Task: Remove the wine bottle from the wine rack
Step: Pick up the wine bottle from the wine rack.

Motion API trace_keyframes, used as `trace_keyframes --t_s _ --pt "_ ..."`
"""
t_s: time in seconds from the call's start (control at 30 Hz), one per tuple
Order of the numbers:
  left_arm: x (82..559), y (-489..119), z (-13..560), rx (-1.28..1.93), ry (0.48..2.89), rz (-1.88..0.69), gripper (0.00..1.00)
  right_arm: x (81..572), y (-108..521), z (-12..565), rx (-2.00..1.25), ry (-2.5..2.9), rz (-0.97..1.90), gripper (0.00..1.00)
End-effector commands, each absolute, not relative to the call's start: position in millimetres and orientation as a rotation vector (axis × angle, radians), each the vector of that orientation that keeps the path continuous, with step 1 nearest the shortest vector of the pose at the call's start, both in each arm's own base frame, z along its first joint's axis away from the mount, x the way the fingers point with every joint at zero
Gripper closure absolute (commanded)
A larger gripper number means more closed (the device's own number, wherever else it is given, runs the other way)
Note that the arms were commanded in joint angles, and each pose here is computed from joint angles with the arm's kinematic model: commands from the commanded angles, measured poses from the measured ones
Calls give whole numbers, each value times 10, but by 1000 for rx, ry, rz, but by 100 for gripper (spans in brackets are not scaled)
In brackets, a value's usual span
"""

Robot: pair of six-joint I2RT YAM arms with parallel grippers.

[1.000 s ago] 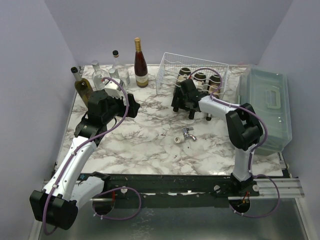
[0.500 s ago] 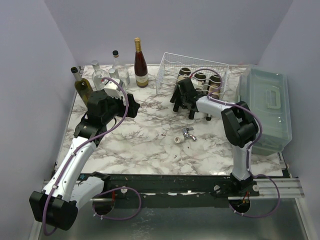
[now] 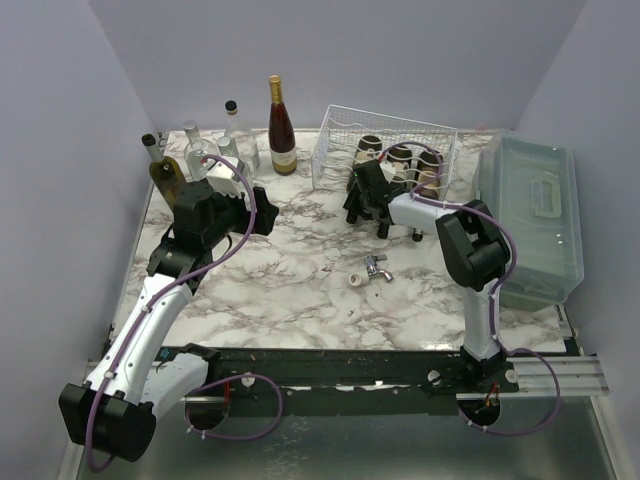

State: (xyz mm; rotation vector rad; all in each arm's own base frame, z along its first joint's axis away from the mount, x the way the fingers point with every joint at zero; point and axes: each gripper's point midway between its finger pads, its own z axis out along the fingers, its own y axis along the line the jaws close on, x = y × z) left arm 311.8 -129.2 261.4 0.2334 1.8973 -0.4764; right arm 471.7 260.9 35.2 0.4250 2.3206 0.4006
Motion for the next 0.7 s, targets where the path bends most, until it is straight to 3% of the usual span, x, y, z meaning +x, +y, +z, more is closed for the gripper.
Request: trace_keyframes --t_s 0.0,0.13,0.27,0.67 --pt "3114 -1285 2665 246 1868 -477 1 4747 2578 252 460 2319 366 58" --pt "3119 -1276 2661 243 1870 -473 1 4714 2589 280 460 2323 383 75" --pt "3122 -1275 2662 244 1868 -471 1 4650 2603 333 463 2329 417 100" --pt "3130 -1272 2643 244 1874 -470 1 4429 2652 707 435 2321 544 100"
